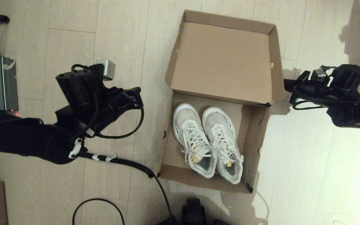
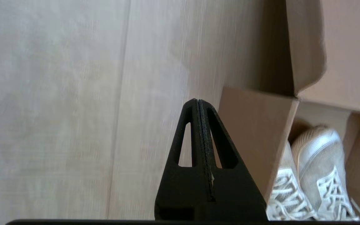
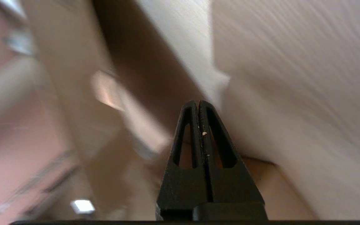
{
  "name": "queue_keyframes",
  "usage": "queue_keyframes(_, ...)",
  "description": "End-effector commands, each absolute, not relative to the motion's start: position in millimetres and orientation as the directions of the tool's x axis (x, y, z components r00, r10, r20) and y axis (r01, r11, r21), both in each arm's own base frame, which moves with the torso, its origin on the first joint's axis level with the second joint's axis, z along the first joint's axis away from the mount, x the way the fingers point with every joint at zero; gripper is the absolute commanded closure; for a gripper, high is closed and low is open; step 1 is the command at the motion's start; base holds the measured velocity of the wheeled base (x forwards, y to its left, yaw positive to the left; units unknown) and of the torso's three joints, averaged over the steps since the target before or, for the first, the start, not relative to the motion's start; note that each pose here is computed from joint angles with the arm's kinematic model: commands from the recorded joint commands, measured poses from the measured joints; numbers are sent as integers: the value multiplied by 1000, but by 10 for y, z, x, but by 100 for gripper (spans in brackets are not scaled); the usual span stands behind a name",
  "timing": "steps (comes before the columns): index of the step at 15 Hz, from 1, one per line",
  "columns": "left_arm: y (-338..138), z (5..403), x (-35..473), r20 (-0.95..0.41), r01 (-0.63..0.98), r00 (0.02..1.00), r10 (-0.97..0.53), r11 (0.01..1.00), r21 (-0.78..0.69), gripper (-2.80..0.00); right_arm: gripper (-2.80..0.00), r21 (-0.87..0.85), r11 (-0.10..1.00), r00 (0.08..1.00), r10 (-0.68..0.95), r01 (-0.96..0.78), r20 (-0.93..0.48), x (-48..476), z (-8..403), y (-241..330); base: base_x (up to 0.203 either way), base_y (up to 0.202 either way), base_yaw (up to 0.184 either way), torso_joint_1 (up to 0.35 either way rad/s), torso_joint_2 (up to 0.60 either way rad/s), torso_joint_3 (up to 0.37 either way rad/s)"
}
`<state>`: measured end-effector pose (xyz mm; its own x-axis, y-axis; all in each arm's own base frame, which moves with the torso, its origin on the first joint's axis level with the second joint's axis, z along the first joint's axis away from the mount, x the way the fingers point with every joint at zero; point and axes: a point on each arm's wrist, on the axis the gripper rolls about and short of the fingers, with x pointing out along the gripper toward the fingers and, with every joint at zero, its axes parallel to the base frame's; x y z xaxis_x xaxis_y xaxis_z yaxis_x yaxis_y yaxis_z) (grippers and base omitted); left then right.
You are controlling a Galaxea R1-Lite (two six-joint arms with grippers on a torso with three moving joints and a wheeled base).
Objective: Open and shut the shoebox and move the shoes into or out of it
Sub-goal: Close the shoe box
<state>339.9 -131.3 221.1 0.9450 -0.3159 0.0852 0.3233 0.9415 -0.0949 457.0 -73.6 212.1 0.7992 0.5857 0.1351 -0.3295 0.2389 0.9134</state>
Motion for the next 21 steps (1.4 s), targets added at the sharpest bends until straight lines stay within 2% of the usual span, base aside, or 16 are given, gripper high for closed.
queue_keyframes(1, -1352, 2132, 3472, 70, 324, 945, -319, 941, -95, 0, 0, 926, 176, 780, 603, -335, 168, 4649, 2140, -714, 0, 0, 0, 0, 0, 0)
queue_keyframes(5, -1346, 2152, 3458, 75, 323, 945, -317, 941, -97, 0, 0, 926, 86, 720, 657, -368, 225, 4743, 2273, -473, 0, 0, 0, 0, 0, 0)
queue_keyframes(10, -1317, 2246, 3402, 101, 321, 945, -312, 942, -98, 0, 0, 937, 37, 699, 676, -348, 233, 4840, 2227, -338, 0, 0, 0, 0, 0, 0)
queue_keyframes(15, -1327, 2213, 3426, 92, 322, 945, -314, 942, -96, 0, 0, 953, -155, 678, 674, -259, 294, 4885, 2235, -420, 0, 0, 0, 0, 0, 0)
queue_keyframes(17, -1331, 2196, 3436, 87, 322, 945, -314, 942, -98, 0, 0, 950, -230, 638, 704, -211, 313, 4898, 2252, -437, 0, 0, 0, 0, 0, 0)
queue_keyframes(21, -1344, 2151, 3468, 76, 323, 946, -316, 942, -96, 0, 0, 960, -231, 528, 801, -158, 280, 4914, 2325, -448, 0, 0, 0, 0, 0, 0)
